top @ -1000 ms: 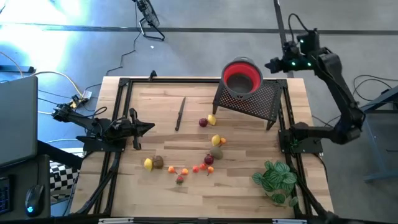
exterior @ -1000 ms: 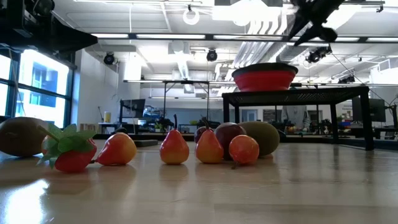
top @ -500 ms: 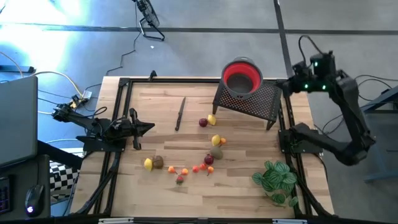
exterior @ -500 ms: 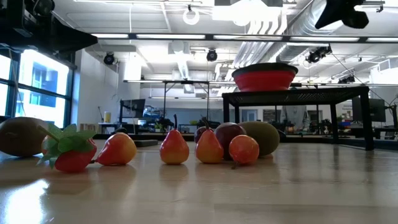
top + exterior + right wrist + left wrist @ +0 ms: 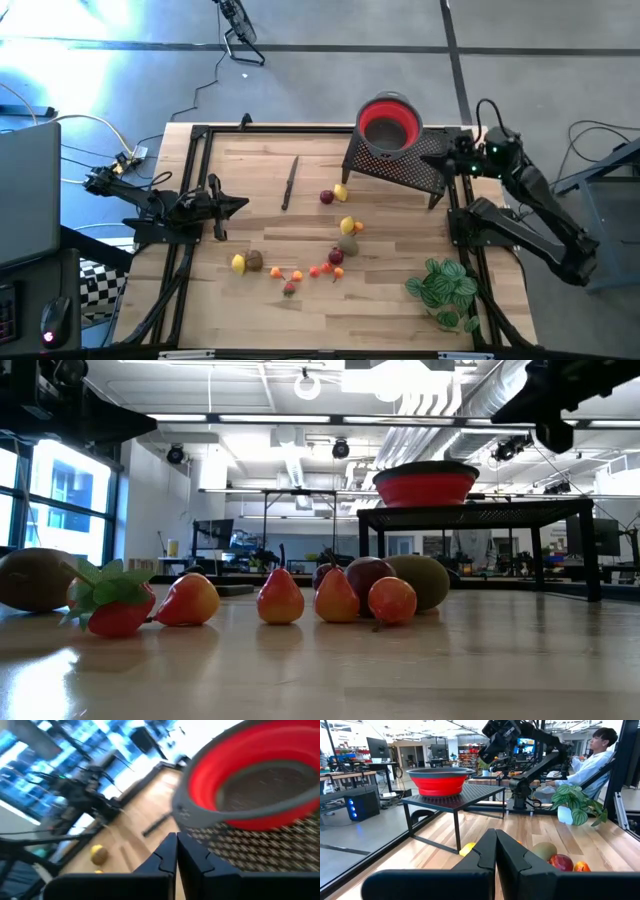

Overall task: Pick & Place Fruit
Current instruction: Put the brown kiwi into the red strainer bowl on the shelf

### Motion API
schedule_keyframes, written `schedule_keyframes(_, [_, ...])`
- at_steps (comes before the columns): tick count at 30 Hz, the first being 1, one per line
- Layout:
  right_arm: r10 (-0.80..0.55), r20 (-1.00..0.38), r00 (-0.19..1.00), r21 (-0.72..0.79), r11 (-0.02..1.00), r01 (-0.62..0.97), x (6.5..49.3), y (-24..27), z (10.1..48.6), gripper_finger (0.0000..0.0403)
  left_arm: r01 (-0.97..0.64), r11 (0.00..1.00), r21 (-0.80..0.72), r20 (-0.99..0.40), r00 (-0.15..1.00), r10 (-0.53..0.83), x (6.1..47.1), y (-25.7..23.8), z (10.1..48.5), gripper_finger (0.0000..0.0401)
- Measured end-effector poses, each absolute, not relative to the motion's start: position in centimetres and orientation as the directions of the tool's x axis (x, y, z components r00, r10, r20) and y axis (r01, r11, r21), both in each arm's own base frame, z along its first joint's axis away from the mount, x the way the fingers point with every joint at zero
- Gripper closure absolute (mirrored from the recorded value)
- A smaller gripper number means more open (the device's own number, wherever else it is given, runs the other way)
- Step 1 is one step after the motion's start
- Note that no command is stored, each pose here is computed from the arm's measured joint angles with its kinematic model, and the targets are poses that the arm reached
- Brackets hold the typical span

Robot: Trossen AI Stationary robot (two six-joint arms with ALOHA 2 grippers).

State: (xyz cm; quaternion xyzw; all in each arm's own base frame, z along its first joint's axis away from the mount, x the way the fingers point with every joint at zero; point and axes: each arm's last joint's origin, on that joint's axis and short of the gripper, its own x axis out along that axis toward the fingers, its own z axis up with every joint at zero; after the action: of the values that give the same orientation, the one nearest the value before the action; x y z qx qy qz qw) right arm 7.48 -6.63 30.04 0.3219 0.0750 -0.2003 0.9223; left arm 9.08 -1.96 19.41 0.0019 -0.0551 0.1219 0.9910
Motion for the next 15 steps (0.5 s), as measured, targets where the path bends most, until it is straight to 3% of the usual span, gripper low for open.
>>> schedule_keyframes(8, [-0.172,-0.032,0.985,0.521,0.838,0.163,9.4,-5.5,28.3,0.0399,-0.242,0.970,-0.010,0.110,0.964,0.241,9.1,-2.0,19.4,0.0401])
schedule_keyframes(15, [-0.167,-0.010,0.986,0.502,0.852,0.149,10.8,-4.5,26.7,0.0399,-0.242,0.970,-0.010,0.110,0.964,0.242,9.1,-2.0,19.4,0.0401])
